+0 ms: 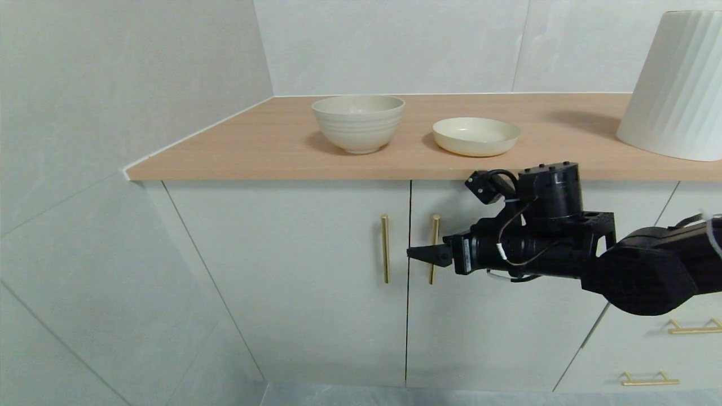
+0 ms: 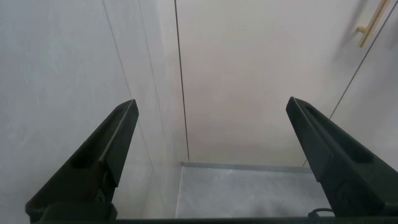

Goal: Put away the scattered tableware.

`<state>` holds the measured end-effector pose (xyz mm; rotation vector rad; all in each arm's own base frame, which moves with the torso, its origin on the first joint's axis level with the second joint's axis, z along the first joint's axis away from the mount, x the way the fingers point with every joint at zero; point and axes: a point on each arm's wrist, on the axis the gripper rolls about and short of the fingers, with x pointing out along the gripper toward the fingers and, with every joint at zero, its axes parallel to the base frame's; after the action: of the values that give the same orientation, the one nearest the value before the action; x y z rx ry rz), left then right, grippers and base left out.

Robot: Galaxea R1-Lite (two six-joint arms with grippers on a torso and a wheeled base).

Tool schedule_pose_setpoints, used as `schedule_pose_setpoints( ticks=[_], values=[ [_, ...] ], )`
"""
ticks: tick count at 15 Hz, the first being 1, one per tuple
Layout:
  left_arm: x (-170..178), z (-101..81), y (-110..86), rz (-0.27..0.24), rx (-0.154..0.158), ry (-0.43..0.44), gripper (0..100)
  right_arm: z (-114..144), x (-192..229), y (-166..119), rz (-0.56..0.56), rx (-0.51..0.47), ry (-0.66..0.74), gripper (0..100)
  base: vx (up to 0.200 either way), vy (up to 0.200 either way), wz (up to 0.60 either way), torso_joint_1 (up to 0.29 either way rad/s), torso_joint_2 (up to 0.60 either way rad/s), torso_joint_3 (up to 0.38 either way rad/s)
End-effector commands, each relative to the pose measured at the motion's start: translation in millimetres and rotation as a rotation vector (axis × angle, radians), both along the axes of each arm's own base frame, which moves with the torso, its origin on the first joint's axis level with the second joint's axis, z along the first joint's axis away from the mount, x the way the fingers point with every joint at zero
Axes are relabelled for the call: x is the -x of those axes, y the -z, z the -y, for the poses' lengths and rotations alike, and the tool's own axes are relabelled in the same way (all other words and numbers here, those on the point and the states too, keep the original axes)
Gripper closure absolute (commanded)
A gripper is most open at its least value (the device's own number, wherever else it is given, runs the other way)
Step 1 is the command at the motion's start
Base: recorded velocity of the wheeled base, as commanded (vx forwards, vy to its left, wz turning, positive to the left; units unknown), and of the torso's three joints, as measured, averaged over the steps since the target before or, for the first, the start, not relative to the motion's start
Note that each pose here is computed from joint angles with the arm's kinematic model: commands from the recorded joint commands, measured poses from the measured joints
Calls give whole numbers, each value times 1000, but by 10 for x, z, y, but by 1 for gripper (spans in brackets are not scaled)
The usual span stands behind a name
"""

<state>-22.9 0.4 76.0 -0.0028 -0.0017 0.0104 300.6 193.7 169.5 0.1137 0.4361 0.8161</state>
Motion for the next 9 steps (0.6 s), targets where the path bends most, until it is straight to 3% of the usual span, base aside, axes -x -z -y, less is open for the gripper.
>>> schedule_pose_setpoints(
  ticks=[1, 9],
  values=[
    [0, 0, 0, 0, 0, 0, 0, -125, -83, 256, -24, 27, 8, 0, 0, 0, 0, 0, 0, 0],
    [0, 0, 0, 0, 0, 0, 0, -166, -65, 228, 0, -36, 16, 0, 0, 0, 0, 0, 0, 0]
  ],
)
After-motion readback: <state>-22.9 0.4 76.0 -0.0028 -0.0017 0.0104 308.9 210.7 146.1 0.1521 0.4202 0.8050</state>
